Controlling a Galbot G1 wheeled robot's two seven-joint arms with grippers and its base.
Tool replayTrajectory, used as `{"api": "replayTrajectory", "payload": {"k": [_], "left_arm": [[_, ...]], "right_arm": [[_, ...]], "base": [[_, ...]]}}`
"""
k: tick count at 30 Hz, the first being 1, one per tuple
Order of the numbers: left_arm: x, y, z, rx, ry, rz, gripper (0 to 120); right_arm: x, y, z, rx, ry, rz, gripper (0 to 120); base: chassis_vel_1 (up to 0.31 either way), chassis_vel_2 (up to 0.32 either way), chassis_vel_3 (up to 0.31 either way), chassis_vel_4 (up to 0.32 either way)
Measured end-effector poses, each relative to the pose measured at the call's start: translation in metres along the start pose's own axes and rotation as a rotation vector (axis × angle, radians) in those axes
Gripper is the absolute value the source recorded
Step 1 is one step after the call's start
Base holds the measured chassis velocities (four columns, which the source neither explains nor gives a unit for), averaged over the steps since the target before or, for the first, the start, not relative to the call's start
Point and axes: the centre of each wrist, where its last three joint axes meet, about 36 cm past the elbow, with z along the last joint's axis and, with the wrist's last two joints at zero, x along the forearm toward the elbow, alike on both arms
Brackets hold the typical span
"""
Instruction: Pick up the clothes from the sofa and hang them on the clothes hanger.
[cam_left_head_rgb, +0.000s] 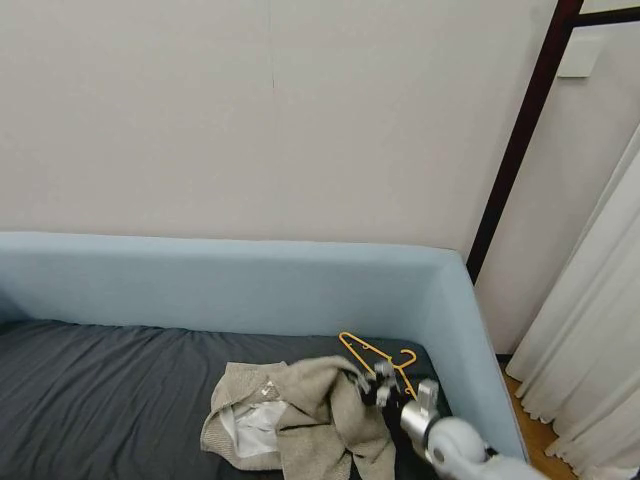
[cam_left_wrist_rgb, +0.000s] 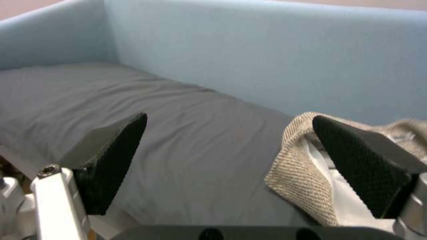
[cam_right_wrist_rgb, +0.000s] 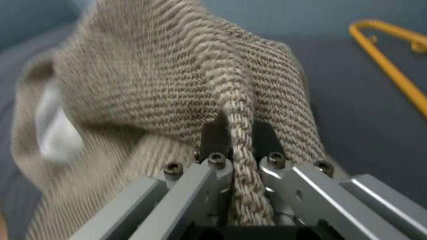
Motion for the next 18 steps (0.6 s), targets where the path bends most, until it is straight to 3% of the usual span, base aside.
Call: {"api": "replayTrajectory", "payload": {"k": [4,11,15,18], "left_arm": [[-0.001,-0.001,0.003,0.0,0.003,0.002,98],[-0.007,-0.01,0.007,0.012,0.009,0.016,98],[-0.015,-0.008,0.013,-0.003,0.014,0.041,98],[-0.02,-0.004,0.016,-0.019,0.019,0.059,98]], "right_arm": [[0.012,-0.014,0.009,0.029,0.029,0.03,0],[0.022,-0.055,-0.008,0.091,0.037,0.166,0],[0.024,-0.064,-0.012,0.122,0.034,0.219,0],[0.027,-0.063,-0.014,0.141,0.032,0.241,8]], "base": [[0.0,0.0,0.0,0.0],[0.0,0.0,0.0,0.0],[0.0,0.0,0.0,0.0],[0.0,0.0,0.0,0.0]]}}
